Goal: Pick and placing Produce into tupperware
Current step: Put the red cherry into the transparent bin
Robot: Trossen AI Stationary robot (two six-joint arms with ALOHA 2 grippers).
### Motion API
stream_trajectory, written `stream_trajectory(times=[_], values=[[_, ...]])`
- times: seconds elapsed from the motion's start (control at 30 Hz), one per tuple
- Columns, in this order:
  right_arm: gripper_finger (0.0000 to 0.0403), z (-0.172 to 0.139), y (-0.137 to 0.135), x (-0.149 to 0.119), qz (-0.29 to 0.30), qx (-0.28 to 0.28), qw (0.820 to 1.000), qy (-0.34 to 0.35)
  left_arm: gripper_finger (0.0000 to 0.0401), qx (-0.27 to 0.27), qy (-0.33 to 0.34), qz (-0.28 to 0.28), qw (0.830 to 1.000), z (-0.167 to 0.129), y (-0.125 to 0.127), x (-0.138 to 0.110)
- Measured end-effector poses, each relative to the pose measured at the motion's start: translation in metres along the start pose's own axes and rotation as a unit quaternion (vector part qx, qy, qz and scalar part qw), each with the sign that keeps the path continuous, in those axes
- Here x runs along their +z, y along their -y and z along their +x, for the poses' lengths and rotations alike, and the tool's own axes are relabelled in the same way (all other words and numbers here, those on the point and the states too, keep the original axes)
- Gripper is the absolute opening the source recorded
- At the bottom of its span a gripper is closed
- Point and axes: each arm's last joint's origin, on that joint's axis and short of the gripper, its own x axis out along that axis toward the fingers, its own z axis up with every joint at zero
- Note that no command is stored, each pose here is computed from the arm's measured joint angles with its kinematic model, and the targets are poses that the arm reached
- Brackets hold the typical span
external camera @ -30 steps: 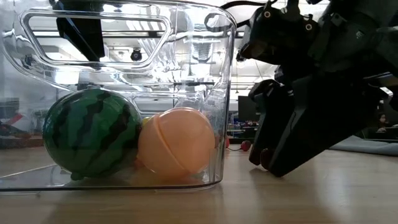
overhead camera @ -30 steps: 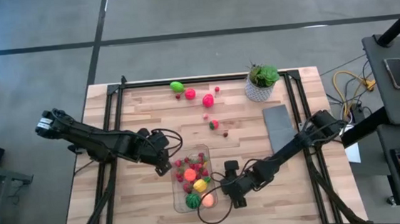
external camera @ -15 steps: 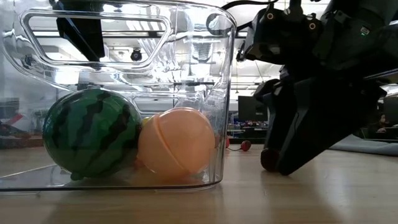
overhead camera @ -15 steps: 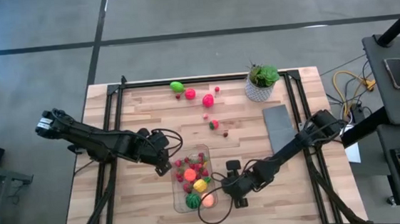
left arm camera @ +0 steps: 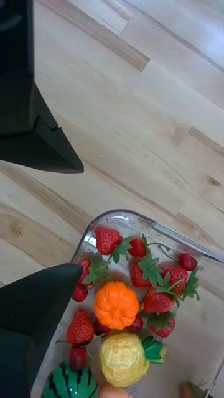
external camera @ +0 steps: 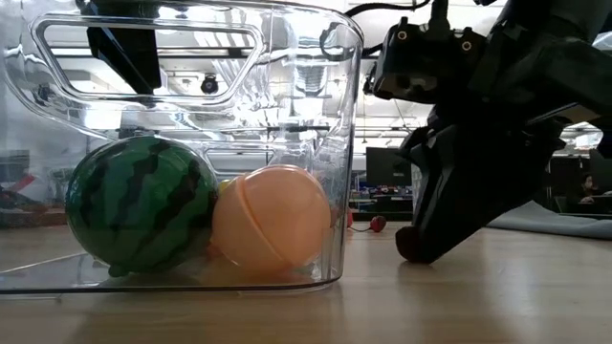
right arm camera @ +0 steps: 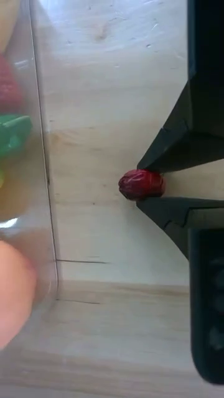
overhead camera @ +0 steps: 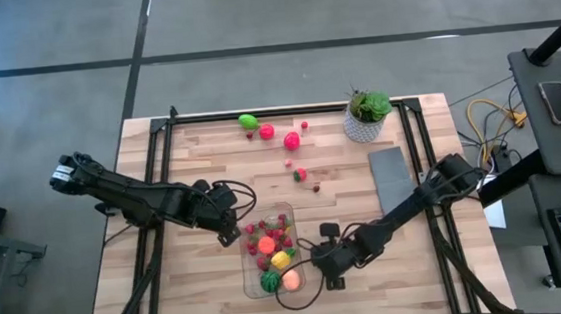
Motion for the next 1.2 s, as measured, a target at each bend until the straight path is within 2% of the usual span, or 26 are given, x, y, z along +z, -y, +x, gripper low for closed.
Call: stream_trajectory(times=[0.17, 0.33, 0.47, 0.53, 0.63, 0.77, 0.93, 1.03, 1.2], values=[[0.005, -0.011, 0.003, 0.003, 0.029, -0.01, 1.0, 0.004, 0.0235, 0.0, 0.0, 0.0, 1.0, 0.0, 0.0, 0.0], [0.005, -0.051, 0.008, 0.02, 0.054, -0.038, 0.997, 0.031, 0.0235, -0.001, 0.001, 0.0, 1.0, 0.0, 0.0, 0.0], [0.005, -0.09, 0.018, 0.04, 0.032, -0.06, 0.993, 0.098, 0.0235, -0.001, 0.002, 0.0, 1.0, 0.0, 0.0, 0.0], [0.0052, -0.098, 0.032, 0.047, 0.02, -0.068, 0.992, 0.109, 0.0235, 0.004, 0.011, -0.001, 1.0, 0.0, 0.0, 0.001], [0.0056, -0.096, 0.058, 0.057, 0.045, -0.04, 0.994, 0.096, 0.0235, 0.009, 0.022, -0.002, 1.0, 0.0, 0.0, 0.002], [0.0061, -0.088, 0.08, 0.077, 0.071, 0.029, 0.992, 0.097, 0.0235, 0.008, 0.024, -0.005, 1.0, 0.0, 0.0, 0.002], [0.0064, -0.078, 0.081, 0.109, 0.021, 0.055, 0.991, 0.119, 0.0235, 0.008, 0.023, -0.008, 1.0, 0.0, 0.001, 0.002], [0.0074, -0.07, 0.085, 0.127, 0.024, 0.088, 0.989, 0.119, 0.0235, 0.008, 0.023, -0.017, 1.0, 0.0, 0.0, 0.002], [0.0132, -0.055, 0.09, 0.139, 0.037, 0.117, 0.988, 0.097, 0.0235, 0.009, 0.022, -0.046, 0.999, 0.0, 0.0, 0.002]])
